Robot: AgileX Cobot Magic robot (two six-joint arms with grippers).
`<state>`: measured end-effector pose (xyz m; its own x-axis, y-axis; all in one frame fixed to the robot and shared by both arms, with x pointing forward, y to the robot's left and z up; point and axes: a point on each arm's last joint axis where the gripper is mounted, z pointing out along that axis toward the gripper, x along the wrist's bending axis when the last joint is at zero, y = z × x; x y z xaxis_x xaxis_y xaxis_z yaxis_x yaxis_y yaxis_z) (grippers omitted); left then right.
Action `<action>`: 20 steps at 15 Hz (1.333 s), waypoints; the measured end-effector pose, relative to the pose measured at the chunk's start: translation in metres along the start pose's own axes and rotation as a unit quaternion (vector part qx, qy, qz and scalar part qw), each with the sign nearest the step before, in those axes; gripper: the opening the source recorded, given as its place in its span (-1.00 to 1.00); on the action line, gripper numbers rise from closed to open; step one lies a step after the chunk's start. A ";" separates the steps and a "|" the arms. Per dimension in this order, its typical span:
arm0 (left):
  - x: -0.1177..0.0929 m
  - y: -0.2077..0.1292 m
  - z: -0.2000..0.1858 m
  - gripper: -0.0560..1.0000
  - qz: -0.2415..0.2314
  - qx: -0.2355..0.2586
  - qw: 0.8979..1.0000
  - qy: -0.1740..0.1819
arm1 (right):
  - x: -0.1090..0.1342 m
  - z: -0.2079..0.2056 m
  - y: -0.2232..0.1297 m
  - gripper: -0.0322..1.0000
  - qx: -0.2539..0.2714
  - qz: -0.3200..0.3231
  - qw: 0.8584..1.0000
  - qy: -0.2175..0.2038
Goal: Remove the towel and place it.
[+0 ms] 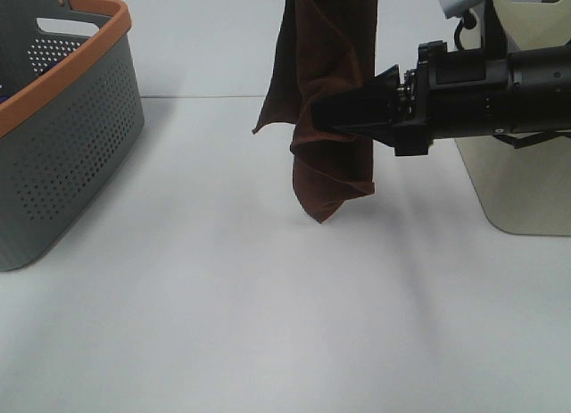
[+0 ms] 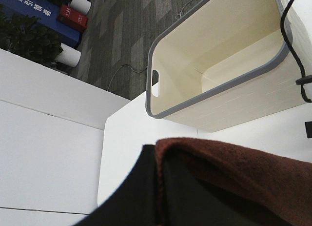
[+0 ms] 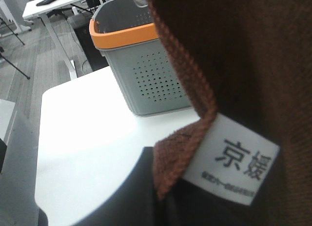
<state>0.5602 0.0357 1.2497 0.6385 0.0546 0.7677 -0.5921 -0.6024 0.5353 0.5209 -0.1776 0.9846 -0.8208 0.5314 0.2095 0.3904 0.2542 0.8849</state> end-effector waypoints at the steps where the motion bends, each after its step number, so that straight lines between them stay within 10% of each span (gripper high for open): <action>1: 0.000 0.000 0.000 -0.89 -0.008 0.000 1.000 0.000 | 0.003 -0.005 0.003 -0.89 0.010 -0.015 1.000 -0.005; 8: 0.001 -0.025 -0.004 -0.89 -0.109 0.137 0.984 0.021 | 0.006 -0.052 0.022 -0.89 0.095 -0.137 0.970 -0.176; 15: -0.016 -0.061 0.018 -0.89 -0.186 0.255 0.949 -0.003 | -0.014 -0.059 0.074 -0.89 0.074 -0.246 0.934 -0.248; 20: 0.002 -0.141 0.059 -0.89 -0.245 0.241 0.931 0.124 | -0.076 -0.025 0.121 -0.89 0.086 -0.349 0.882 -0.305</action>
<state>0.6740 0.0737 1.1543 0.6048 0.5628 0.5635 0.0671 -0.7411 0.6681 0.6200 -0.2069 1.0860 -0.5302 0.5190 -0.6705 -0.0206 0.7826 0.6221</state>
